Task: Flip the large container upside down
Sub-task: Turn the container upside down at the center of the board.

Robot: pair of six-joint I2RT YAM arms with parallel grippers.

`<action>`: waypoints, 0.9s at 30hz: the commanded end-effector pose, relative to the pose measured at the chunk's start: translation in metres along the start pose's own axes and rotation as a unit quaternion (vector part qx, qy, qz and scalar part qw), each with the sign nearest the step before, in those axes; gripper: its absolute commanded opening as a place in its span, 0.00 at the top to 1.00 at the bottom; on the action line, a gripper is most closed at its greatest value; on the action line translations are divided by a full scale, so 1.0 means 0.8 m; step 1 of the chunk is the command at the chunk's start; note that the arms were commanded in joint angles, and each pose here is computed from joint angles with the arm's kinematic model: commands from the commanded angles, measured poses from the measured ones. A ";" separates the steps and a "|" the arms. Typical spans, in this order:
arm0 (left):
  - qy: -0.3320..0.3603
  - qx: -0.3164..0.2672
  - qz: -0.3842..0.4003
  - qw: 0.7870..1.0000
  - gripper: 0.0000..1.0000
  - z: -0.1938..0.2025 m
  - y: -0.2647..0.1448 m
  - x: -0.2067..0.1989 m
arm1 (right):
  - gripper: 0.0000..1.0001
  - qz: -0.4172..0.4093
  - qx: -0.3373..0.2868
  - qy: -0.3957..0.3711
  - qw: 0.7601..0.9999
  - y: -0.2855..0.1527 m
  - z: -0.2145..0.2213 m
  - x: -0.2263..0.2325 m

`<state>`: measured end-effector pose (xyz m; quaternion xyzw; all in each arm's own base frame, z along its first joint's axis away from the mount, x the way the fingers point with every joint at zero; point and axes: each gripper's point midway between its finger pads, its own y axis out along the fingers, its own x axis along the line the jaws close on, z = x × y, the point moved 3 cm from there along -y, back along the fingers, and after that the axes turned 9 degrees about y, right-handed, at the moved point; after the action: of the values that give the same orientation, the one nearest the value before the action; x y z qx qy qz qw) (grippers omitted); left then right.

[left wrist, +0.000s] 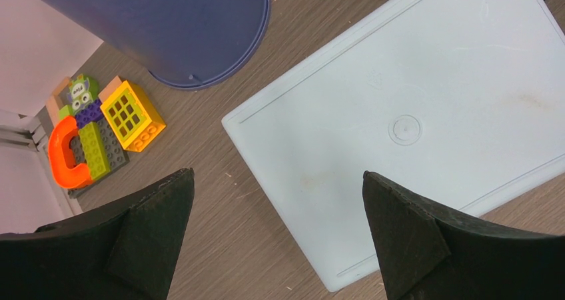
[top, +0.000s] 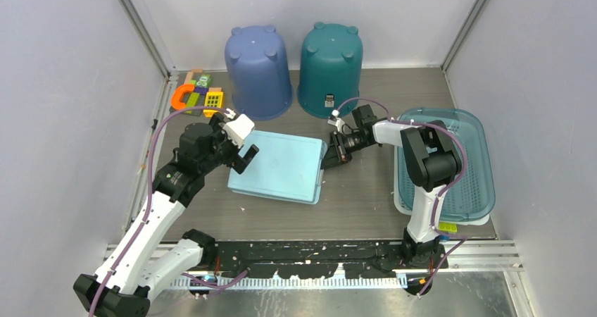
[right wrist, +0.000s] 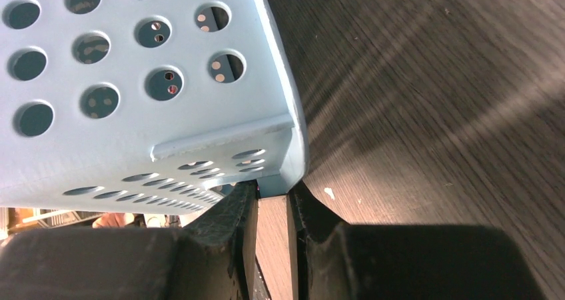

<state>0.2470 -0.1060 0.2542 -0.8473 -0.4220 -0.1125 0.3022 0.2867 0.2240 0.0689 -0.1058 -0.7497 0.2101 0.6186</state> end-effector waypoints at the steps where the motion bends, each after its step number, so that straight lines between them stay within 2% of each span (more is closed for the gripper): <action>1: -0.008 -0.019 -0.005 1.000 0.02 -0.013 -0.001 0.006 | 0.76 0.011 -0.015 -0.008 1.000 -0.001 -0.008 -0.011; 12: -0.009 -0.018 -0.003 1.000 0.02 -0.012 0.000 0.006 | 0.70 0.011 -0.021 -0.002 1.000 -0.004 -0.010 -0.013; 27: -0.009 -0.017 -0.002 1.000 0.02 -0.013 0.001 0.005 | 0.67 0.013 -0.023 0.005 1.000 -0.005 -0.011 -0.017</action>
<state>0.2480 -0.1070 0.2512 -0.8480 -0.4222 -0.1033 0.3033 0.2937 0.2170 0.0582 -0.1317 -0.7401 0.2087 0.6256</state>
